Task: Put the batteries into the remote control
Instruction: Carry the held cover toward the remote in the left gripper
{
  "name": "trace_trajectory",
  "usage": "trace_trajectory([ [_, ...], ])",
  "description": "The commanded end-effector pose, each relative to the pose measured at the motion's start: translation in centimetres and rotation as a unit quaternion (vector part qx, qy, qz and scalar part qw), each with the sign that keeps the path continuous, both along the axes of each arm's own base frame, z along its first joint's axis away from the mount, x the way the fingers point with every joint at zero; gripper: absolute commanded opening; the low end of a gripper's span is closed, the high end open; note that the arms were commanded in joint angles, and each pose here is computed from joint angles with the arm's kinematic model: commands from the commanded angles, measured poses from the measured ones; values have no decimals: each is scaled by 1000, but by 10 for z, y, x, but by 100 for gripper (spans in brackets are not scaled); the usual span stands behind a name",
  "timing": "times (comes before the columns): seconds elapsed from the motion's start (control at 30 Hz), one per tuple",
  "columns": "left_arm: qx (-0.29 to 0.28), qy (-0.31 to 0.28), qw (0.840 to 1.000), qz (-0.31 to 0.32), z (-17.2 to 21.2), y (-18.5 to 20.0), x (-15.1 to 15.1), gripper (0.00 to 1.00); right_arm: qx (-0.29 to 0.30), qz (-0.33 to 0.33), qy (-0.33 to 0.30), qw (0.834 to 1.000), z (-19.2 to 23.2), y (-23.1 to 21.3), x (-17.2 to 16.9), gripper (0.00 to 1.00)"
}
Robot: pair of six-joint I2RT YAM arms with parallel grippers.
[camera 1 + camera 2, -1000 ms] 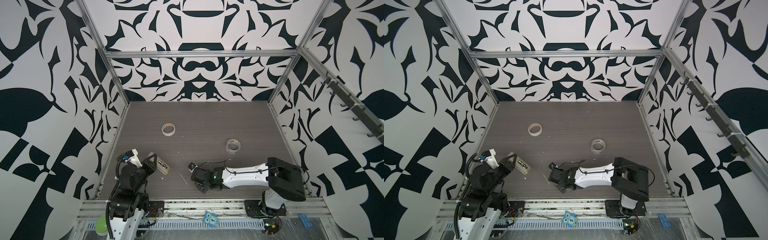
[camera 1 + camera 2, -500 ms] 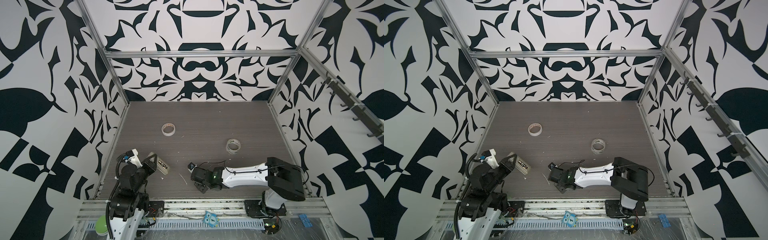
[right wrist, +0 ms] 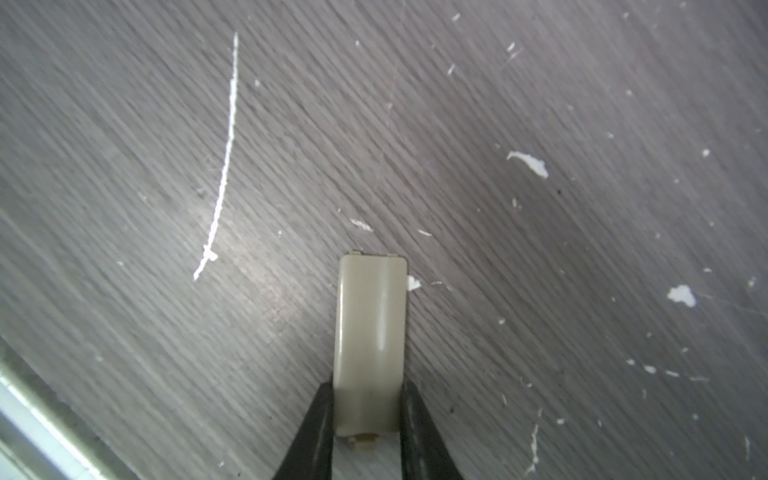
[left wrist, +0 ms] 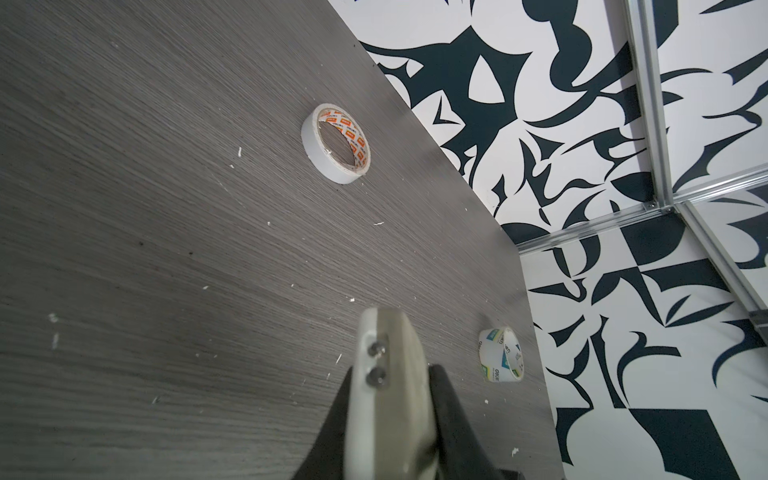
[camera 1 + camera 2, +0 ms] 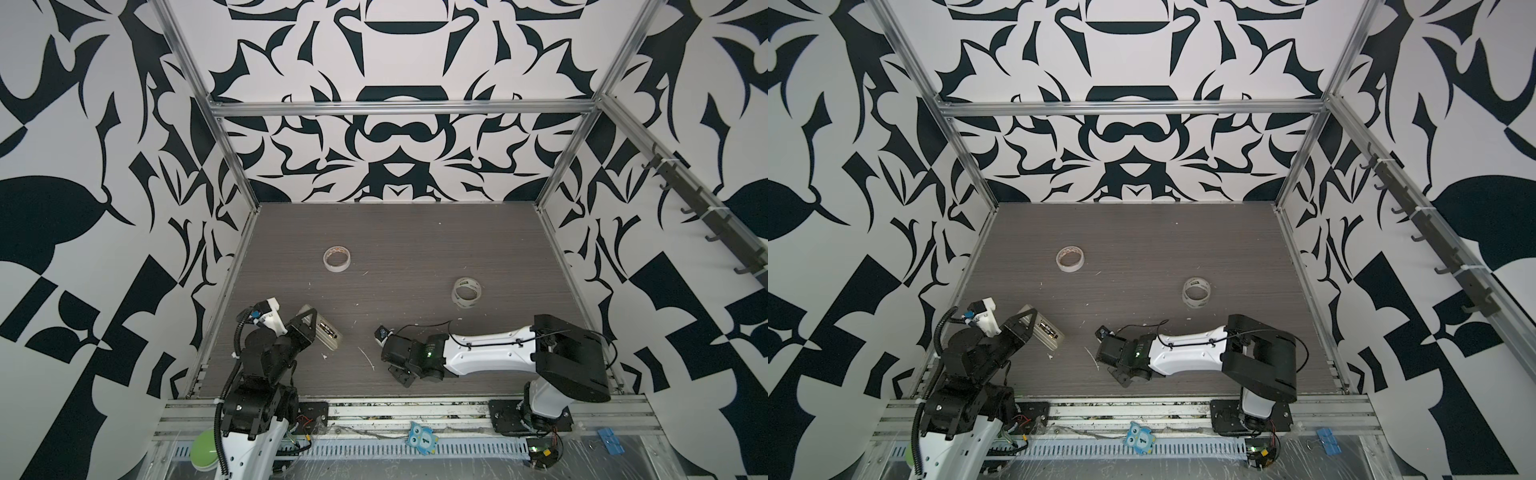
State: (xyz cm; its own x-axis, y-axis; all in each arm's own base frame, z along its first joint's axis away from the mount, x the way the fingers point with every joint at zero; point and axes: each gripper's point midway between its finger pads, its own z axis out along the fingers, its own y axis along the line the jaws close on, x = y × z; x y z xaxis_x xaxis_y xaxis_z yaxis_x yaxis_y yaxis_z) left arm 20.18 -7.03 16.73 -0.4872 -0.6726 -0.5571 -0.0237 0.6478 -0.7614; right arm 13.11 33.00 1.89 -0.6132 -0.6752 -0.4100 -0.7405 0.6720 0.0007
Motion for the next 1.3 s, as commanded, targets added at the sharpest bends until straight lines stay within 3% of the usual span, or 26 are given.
trace_trajectory([
  [0.0, -14, -24, 999, -22, 9, -9, 2, 0, 8, 16, -14, 1000, 9, -2, 1, 21],
  [0.63, -30, -62, 997, -41, 23, -15, -2, 0, 54, 81, -62, 993, 57, 4, 3, 2],
  [1.27, -66, -116, 989, -68, 44, -26, 0, 0, 144, 97, -109, 979, 138, 16, 5, 0],
])
